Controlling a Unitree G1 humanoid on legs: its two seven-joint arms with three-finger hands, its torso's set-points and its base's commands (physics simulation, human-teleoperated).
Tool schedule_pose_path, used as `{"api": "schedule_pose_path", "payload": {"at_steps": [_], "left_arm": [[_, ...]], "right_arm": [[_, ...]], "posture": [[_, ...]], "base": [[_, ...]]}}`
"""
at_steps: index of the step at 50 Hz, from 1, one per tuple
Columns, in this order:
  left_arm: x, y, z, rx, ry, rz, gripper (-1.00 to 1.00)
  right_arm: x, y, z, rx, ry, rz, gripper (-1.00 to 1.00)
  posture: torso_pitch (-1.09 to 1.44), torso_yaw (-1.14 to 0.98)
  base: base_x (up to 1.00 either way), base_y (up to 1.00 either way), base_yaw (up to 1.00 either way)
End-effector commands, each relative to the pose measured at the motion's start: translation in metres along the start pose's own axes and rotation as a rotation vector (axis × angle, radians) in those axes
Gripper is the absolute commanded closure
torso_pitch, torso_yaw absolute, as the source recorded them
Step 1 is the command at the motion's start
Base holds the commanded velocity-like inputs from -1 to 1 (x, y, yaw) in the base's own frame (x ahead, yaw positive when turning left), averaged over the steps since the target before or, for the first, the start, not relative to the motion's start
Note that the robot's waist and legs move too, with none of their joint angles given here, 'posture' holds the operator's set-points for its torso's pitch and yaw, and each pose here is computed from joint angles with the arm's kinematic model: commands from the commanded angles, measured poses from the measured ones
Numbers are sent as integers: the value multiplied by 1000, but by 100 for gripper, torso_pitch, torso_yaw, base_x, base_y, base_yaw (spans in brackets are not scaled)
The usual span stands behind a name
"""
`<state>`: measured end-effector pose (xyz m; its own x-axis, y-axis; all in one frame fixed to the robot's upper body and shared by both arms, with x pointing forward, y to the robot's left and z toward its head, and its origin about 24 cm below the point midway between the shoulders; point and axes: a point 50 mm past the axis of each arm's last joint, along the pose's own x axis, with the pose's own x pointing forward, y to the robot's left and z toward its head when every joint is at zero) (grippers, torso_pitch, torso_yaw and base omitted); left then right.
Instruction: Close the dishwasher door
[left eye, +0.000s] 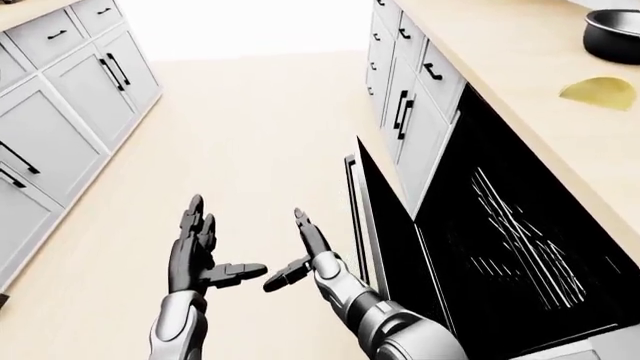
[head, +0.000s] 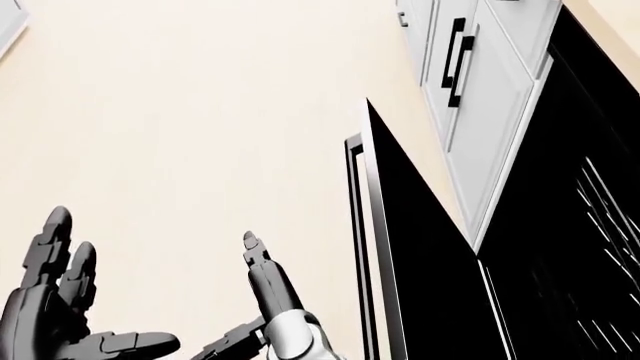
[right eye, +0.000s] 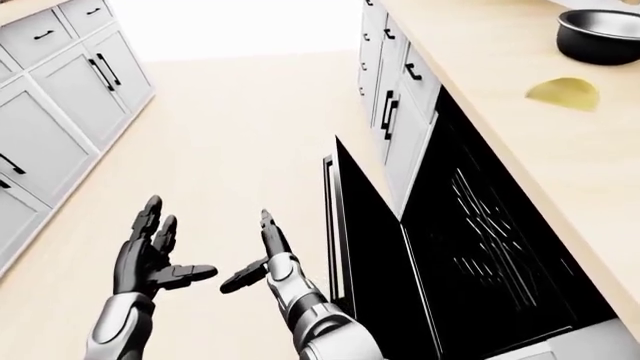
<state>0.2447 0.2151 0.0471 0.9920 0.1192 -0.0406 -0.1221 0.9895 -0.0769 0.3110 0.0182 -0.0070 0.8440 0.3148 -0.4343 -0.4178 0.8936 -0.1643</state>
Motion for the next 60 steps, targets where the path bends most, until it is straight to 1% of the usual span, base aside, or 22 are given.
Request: {"api": "schedule_pose_path", "payload": {"at_steps": [1, 17, 35, 60], "left_arm": [[3, -1, 18, 16, -92, -6, -100], [2, 1, 20, 11, -95, 0, -100], [2, 1, 19, 11, -95, -2, -100], [3, 0, 18, 23, -96, -1, -100]], "right_arm": [[2, -1, 20, -9, -83, -5, -100], [1, 1, 14, -8, -61, 1, -100], [1, -3, 7, 14, -35, -13, -100], [-1, 4, 0, -16, -8, 2, -100]], "posture": [[7, 0], [15, 0], [25, 0], [38, 0]], "base": [[0, 0, 0], [0, 0, 0], [0, 0, 0], [0, 0, 0]]}}
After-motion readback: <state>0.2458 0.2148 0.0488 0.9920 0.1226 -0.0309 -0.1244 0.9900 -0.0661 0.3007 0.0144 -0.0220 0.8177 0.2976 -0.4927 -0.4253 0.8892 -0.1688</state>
